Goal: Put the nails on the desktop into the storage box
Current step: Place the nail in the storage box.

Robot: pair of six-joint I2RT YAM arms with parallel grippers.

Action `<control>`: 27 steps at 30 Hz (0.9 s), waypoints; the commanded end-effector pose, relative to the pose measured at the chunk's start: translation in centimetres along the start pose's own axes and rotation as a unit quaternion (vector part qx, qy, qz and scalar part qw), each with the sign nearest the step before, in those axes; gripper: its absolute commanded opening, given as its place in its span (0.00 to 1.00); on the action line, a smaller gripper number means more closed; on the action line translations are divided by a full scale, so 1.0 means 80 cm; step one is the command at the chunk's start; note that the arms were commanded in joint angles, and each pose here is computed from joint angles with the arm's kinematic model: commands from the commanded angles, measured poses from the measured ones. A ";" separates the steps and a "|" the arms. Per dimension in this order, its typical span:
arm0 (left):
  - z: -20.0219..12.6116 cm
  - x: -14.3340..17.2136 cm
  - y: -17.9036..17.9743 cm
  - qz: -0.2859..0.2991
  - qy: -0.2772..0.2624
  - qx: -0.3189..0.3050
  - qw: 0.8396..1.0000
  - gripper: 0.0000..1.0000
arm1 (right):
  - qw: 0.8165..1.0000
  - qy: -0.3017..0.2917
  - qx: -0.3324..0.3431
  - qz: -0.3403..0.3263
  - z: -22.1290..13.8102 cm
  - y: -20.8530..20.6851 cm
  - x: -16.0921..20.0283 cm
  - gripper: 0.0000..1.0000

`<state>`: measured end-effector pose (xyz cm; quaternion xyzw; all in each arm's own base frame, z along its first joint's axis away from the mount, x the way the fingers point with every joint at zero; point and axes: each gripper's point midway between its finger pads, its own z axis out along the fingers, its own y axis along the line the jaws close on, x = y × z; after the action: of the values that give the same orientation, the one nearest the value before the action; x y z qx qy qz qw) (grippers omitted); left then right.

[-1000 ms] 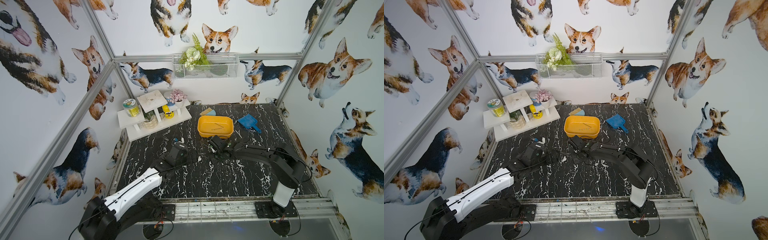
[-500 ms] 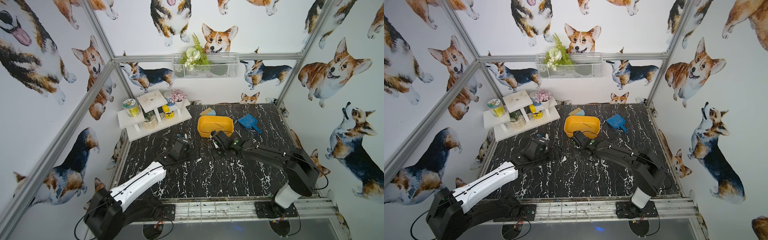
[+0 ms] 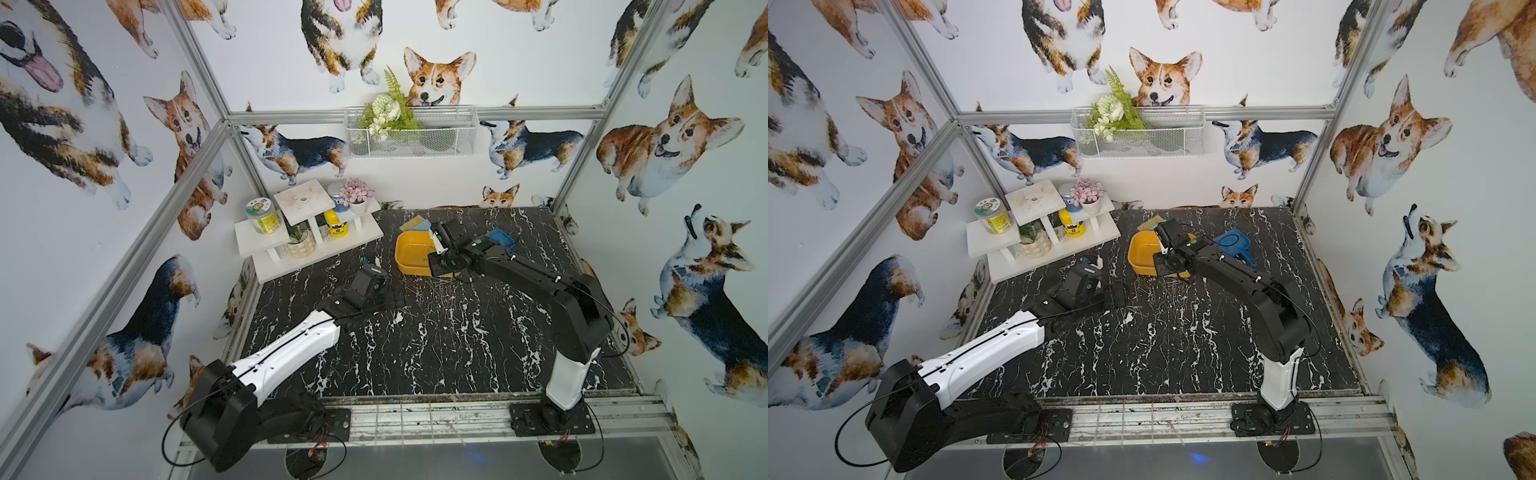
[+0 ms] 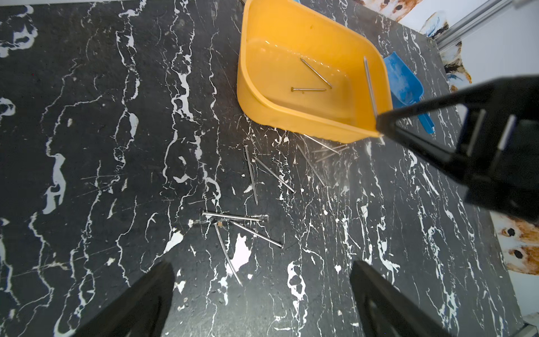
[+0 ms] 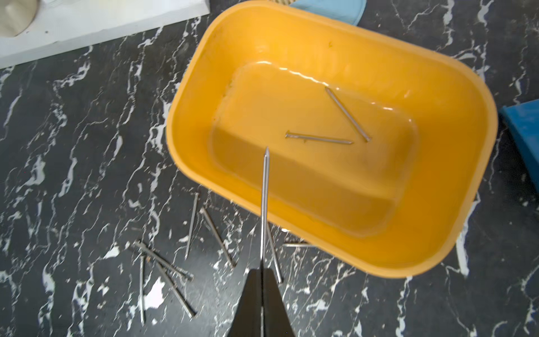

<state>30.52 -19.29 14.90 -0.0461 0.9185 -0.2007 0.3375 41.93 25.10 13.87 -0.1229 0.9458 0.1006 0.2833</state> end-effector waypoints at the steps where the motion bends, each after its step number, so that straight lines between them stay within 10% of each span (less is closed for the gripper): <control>1: 0.000 -0.009 -0.008 0.003 -0.010 0.011 1.000 1.00 | 1.000 0.010 0.001 -0.005 0.018 -0.007 -0.010 0.00; 11: -0.001 -0.008 0.000 -0.003 -0.007 0.005 1.000 1.00 | 1.000 0.022 0.013 0.006 0.071 -0.028 -0.046 0.00; 27: -0.002 0.000 0.005 -0.013 0.003 -0.002 1.000 0.99 | 1.000 -0.001 0.005 -0.001 0.042 -0.022 -0.071 0.37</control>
<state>30.66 -19.02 14.92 -0.0541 0.9185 -0.2034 0.3348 49.62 25.38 12.98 -0.1167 0.9472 0.0918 0.2841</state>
